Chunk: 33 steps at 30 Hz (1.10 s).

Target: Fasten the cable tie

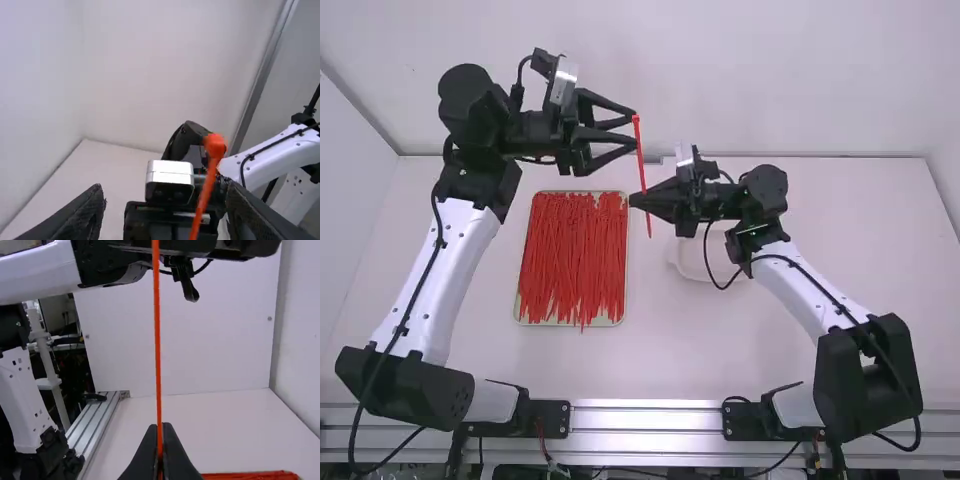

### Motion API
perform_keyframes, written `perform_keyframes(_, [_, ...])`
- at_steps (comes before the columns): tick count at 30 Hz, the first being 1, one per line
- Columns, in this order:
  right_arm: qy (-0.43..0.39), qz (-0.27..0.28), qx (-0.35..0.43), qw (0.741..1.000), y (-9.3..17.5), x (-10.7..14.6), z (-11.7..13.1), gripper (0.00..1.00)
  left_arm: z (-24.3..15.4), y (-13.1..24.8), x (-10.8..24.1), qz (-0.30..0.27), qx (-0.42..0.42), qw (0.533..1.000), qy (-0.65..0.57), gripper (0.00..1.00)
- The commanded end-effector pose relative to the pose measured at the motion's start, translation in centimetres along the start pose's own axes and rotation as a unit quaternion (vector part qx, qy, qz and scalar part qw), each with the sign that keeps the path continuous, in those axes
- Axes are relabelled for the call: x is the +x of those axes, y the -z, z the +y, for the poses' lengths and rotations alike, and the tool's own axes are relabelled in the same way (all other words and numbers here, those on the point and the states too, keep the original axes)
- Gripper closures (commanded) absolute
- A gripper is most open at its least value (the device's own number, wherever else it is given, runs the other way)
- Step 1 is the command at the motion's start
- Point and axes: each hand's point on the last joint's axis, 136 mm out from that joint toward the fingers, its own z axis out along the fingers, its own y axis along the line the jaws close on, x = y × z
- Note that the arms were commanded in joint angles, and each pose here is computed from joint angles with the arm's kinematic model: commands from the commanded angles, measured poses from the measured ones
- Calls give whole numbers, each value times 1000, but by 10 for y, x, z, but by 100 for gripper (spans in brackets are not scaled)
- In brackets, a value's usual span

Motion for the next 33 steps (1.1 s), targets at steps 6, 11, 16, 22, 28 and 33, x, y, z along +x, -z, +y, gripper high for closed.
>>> perform_keyframes(6, [9,-19,23,1000,-2,-15,-8,100,-6,-2,-7,-8,9,1000,-12,58])
perform_keyframes(11, [8,-33,33,999,-1,-23,-10,100,-3,-2,-16,-22,-5,1000,-1,66])
perform_keyframes(16, [13,-37,37,999,-1,-25,-11,100,-2,-2,-20,-28,-10,1000,-3,68])
perform_keyframes(22, [12,-39,27,999,-10,-25,-5,100,-10,-10,-19,-27,5,1000,-5,65])
perform_keyframes(28, [12,-40,27,999,-10,-25,-5,100,-11,-11,-20,-28,6,1000,-9,62])
perform_keyframes(33, [10,-39,26,999,-10,-24,-4,100,-11,-9,-21,-30,6,1000,-3,75])
